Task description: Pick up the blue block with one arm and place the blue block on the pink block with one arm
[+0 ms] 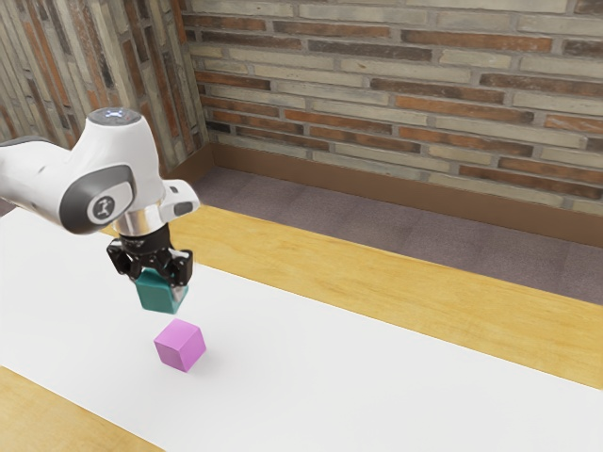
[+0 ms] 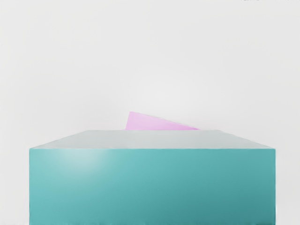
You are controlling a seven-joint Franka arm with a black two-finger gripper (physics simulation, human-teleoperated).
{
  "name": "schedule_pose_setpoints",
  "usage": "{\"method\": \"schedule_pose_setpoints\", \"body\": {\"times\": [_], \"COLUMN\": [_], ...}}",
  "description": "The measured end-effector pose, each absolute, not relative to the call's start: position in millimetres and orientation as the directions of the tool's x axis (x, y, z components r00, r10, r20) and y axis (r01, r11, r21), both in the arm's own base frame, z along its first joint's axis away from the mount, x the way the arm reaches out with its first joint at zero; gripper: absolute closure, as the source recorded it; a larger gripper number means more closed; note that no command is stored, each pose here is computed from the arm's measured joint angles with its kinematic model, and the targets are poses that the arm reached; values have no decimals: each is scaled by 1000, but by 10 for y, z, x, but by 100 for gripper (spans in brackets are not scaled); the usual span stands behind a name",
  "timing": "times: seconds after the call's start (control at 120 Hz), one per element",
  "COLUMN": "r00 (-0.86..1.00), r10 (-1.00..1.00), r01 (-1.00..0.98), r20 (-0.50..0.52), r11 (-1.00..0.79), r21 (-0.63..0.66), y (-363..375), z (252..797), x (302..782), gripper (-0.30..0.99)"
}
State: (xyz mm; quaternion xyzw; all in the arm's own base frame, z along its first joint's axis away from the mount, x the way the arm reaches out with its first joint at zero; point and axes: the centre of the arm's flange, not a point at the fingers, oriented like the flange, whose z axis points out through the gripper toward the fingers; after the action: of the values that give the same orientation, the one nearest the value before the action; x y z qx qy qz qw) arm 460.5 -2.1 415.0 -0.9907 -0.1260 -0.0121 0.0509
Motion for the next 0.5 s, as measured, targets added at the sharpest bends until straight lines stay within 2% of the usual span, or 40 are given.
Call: {"method": "schedule_pose_setpoints", "body": {"times": [0.358, 0.5], "r00": [979, 987], "r10": [201, 157], "r01": [204, 159], "r20": [35, 24], "r11": [-969, -976], "r21": [-141, -145], "y": [191, 236], "z": [4116, 3916], "x": [4628, 4710], "gripper": [31, 31]}}
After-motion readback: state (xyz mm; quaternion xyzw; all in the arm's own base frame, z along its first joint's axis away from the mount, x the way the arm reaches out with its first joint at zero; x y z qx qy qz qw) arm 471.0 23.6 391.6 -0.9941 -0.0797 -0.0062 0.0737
